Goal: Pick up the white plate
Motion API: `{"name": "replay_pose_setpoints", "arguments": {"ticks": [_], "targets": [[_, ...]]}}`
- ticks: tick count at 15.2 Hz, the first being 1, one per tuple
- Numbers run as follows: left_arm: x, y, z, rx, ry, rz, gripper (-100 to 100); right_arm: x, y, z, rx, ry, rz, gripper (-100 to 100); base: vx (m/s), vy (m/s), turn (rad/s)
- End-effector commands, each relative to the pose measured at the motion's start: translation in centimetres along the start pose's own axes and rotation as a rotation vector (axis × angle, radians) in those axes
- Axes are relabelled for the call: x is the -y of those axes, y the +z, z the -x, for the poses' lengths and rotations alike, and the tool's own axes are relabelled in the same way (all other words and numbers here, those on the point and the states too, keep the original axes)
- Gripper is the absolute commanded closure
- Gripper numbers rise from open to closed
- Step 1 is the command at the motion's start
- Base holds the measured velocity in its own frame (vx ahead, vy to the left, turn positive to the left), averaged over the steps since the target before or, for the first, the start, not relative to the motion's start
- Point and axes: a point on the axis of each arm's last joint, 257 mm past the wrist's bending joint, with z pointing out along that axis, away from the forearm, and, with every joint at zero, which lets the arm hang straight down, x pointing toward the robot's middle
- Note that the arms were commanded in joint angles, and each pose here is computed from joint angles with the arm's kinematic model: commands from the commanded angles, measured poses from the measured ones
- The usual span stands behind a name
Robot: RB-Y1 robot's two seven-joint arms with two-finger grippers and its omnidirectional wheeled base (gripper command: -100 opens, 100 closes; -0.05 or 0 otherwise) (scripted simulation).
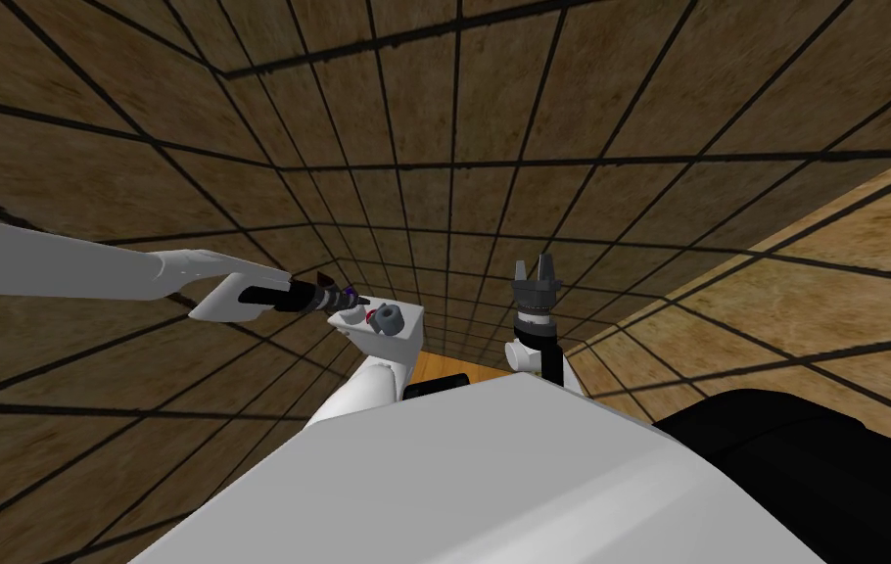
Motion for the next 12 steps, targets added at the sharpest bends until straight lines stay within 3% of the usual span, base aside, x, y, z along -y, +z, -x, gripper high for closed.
{"name": "replay_pose_setpoints", "arguments": {"ticks": [1,9,12], "targets": [[0.6,0.8,0.5,-0.008,0.011,0.015,-100,0.0,0.0,0.0,0.000,0.000,0.000,0,0.006,0.011,-0.016],[3.1,2.9,0.6,-0.050,0.088,0.039,-100,0.0,0.0,0.0,0.000,0.000,0.000,0,0.008,0.013,-0.018],[4.6,4.4,0.7,-0.066,0.119,0.054,-100,0.0,0.0,0.0,0.000,0.000,0.000,0,0.006,0.013,-0.018]]}}
